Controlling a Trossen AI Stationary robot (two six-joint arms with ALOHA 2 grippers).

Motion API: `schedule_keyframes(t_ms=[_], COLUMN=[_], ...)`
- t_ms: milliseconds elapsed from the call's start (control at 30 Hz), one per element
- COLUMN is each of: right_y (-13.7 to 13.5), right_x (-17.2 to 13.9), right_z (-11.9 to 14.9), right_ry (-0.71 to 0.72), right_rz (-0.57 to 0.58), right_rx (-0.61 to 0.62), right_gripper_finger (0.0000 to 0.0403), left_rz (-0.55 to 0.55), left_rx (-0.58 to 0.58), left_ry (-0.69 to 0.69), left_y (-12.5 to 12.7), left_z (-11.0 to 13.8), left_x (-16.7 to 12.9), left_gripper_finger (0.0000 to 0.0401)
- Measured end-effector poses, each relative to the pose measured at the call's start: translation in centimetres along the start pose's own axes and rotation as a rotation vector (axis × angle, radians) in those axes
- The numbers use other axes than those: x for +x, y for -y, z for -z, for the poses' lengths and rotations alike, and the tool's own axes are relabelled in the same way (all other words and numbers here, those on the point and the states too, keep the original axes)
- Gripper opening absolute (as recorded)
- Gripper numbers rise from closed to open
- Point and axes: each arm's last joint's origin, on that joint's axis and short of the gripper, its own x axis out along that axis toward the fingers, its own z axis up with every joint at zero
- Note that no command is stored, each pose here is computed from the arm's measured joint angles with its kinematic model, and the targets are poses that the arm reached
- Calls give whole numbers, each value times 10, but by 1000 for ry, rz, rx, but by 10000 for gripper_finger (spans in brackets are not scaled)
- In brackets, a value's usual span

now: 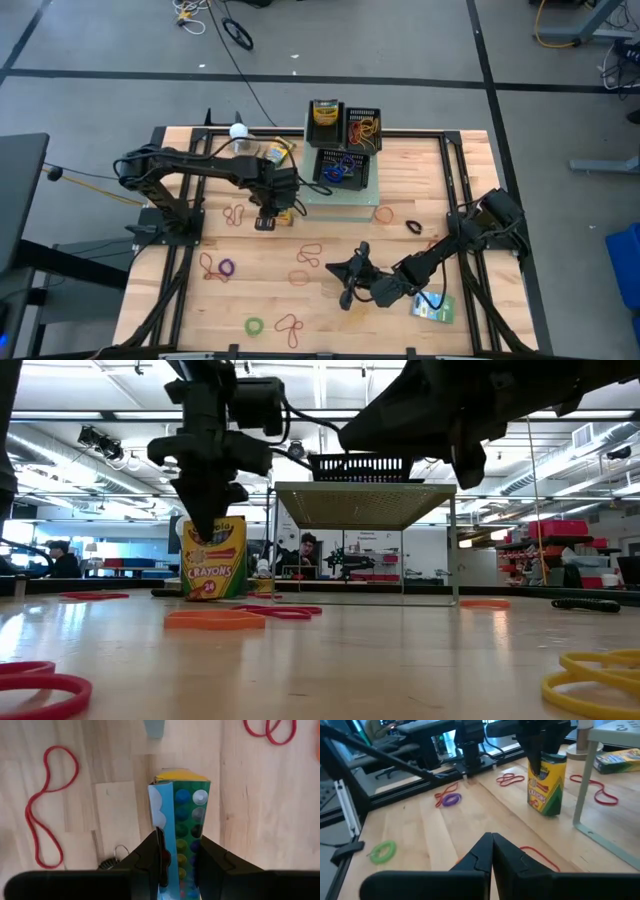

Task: Pick & Place Office Desk Supplies
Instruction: Put the yellow crayon box into the top left black bin on the shelf

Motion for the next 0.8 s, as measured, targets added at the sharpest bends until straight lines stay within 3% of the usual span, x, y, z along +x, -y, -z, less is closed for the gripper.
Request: schedule_keyframes(t_ms=[233,600,800], right_y=[-1,-3,-3], right_x=[0,0,0], right_z=[1,2,2], right_ry=[-23,-56,-65], right_rz=[-41,-101,-122], right_rx=[-22,-41,-66], right_gripper_finger=[13,13,13], left_rz=[-19,-55,-56], left_rx=[-40,11,-68], left_ry=[-1,18,50], left_y=[9,23,22], left_z=[-1,-14,-20], left_x=[4,-11,-18], left_gripper_finger=[112,250,284])
